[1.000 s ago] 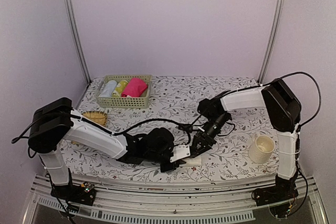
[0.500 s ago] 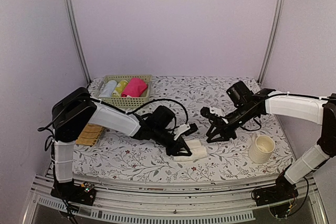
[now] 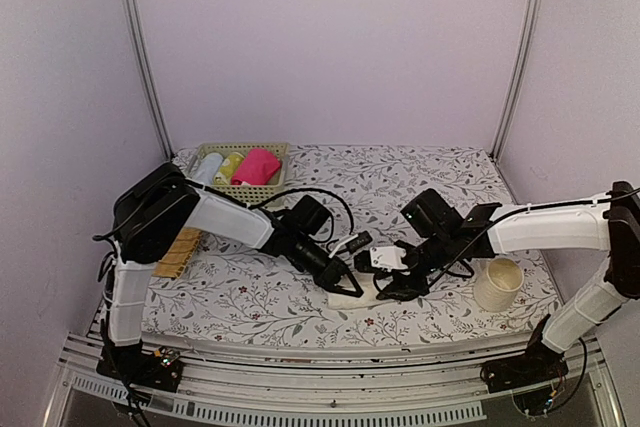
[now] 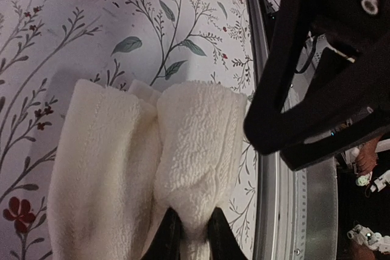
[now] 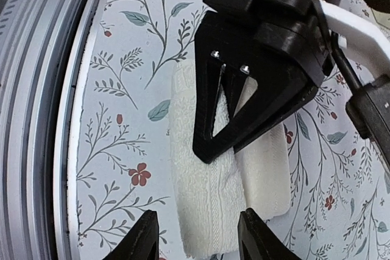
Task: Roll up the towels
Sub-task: Roll the towel at the center of the board, then pick up the towel from the center of the board, then place the towel in the bin.
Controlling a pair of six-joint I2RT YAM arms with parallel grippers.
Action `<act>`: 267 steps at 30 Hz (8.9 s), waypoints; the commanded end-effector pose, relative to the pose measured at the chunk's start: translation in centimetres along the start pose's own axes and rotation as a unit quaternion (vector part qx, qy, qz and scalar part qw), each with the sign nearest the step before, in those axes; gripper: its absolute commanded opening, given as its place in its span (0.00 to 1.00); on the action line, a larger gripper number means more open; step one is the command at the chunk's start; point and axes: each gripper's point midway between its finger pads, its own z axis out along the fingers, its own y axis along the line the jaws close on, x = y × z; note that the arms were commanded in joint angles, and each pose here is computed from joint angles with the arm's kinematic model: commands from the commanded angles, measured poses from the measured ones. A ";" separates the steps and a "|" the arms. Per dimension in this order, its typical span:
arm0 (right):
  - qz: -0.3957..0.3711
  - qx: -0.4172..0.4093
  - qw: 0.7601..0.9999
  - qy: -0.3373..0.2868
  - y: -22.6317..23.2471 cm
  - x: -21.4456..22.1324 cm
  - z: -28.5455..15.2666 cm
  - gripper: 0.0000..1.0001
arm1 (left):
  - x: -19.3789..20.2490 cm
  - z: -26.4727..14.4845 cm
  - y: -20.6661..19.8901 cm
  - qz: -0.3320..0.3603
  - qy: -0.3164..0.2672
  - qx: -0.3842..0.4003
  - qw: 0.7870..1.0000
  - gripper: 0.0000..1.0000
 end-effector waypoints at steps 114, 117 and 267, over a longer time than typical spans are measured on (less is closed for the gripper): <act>-0.050 0.060 0.997 0.014 -1.0 1.2 -1.2 0.46 | 4.2 0.9 1.0 -0.016 0.075 -0.019 0.997 0.21; -0.075 0.061 0.995 0.021 -0.5 0.7 -0.2 0.47 | 3.9 0.7 1.0 -0.034 0.068 -0.001 0.997 0.20; 0.262 -0.028 0.958 -0.109 -8.1 4.4 -9.0 0.58 | -9.3 -31.1 30.4 -0.199 -0.162 -0.560 0.788 0.48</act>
